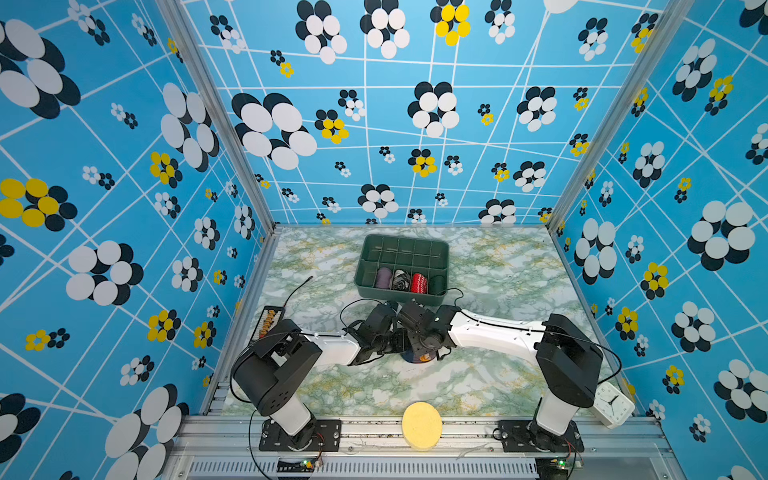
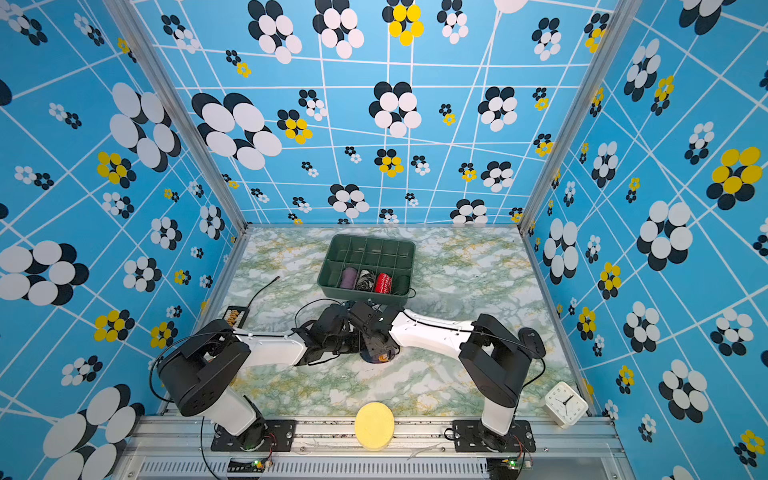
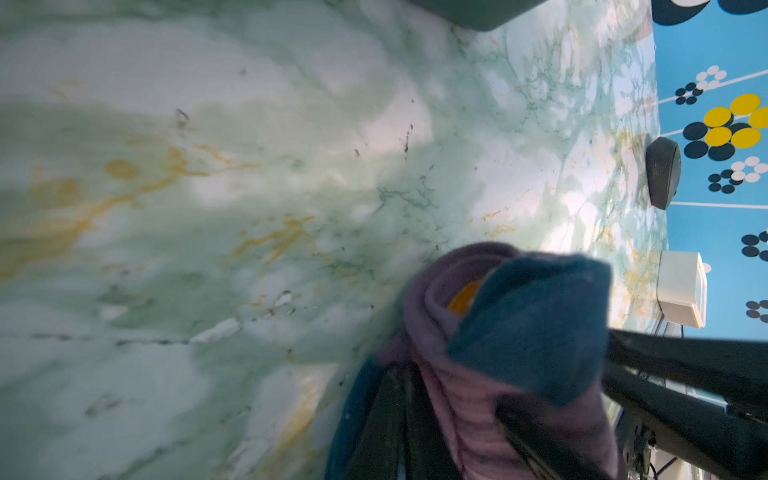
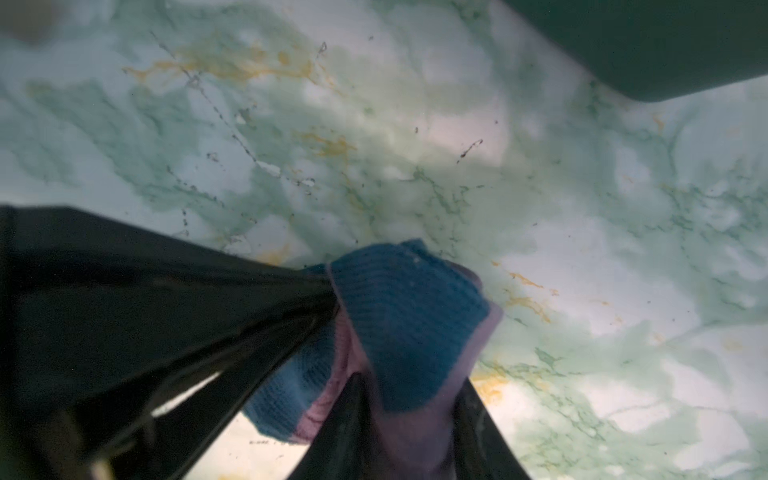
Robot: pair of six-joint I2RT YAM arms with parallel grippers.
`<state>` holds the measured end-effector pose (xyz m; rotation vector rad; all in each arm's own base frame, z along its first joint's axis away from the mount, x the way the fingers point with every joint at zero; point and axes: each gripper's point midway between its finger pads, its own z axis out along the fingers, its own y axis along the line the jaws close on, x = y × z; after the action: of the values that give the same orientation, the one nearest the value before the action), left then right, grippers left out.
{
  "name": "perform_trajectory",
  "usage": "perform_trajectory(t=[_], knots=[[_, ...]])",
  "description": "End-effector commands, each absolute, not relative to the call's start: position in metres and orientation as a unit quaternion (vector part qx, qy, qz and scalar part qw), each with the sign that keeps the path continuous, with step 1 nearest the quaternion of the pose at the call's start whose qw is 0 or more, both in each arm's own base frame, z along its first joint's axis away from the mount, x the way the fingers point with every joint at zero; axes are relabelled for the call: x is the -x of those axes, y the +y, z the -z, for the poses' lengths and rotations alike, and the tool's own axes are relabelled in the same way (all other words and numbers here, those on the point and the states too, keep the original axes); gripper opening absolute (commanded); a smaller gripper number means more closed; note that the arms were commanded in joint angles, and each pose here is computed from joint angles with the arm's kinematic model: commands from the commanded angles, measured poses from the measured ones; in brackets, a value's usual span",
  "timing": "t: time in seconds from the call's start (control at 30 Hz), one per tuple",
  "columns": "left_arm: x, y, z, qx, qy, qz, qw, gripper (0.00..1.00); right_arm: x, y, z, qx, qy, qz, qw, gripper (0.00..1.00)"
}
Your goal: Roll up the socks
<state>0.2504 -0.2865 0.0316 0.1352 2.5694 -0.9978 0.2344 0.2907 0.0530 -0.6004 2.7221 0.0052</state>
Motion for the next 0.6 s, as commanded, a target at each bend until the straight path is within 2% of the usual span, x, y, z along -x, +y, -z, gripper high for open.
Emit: perform_trajectory(t=[0.0, 0.4, 0.57], knots=[[-0.25, -0.278, -0.036, -0.05, 0.916, 0.347, 0.196, 0.09, -0.224, 0.298, -0.055, 0.215, 0.961, -0.034, 0.17, 0.37], [-0.248, -0.275, -0.035, -0.045, 0.915, 0.35, 0.193, 0.09, -0.225, 0.303, -0.065, 0.214, 0.957, -0.057, 0.186, 0.38], [-0.233, -0.271, -0.042, -0.045, 0.914, 0.358, 0.184, 0.09, -0.225, 0.303, -0.064, 0.216, 0.957, -0.055, 0.183, 0.37]])
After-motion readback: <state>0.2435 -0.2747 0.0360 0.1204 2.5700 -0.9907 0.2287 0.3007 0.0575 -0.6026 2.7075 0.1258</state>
